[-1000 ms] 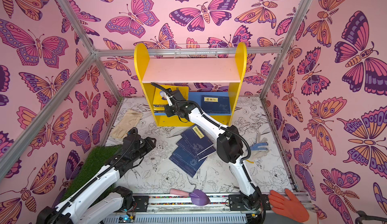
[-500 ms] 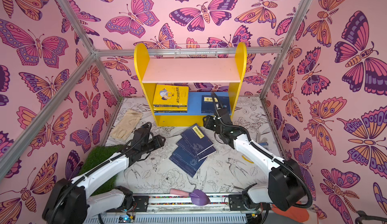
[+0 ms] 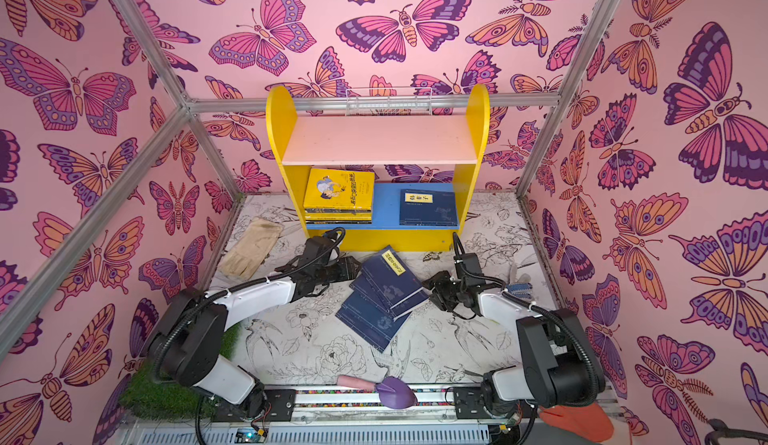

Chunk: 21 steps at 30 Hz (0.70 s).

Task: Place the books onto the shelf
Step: 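Move both grippers to the dark blue book pile and grasp the top book's ends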

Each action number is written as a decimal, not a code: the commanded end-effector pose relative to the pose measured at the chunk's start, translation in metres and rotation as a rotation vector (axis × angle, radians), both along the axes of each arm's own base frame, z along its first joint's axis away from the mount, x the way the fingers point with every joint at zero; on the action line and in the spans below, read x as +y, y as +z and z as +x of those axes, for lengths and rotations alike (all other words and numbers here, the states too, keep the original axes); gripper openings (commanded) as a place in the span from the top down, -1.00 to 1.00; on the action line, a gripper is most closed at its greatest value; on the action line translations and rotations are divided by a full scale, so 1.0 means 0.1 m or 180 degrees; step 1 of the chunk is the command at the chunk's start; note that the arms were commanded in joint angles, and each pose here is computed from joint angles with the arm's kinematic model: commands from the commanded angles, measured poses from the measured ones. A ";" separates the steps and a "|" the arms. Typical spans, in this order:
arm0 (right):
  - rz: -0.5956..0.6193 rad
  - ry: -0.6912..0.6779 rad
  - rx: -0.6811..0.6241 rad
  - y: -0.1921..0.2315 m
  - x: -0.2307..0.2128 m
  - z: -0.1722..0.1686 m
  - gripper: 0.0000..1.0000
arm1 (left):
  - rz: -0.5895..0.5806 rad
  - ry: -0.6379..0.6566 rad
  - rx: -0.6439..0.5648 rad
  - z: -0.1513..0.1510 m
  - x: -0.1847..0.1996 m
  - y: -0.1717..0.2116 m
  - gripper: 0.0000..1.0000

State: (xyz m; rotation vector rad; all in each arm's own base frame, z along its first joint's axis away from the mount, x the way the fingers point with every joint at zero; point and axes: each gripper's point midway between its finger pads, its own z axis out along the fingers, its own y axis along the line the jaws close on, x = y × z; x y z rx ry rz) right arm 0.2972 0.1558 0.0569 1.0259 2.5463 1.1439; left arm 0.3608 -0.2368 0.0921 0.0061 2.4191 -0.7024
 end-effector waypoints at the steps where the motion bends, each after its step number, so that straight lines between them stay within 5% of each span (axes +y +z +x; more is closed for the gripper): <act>1: -0.0089 0.0175 -0.0103 0.11 0.01 0.05 -0.03 | 0.0093 -0.0037 -0.0197 0.16 -0.05 0.03 -0.22; 12: -0.0646 0.0563 -0.0485 0.28 -0.09 0.15 -0.01 | 0.0017 -0.0145 -0.0006 0.21 -0.19 -0.30 -0.23; 21: -0.0405 0.1129 -0.0405 0.16 0.27 0.12 0.01 | -0.0197 -0.0194 0.0010 0.24 -0.31 -0.39 -0.23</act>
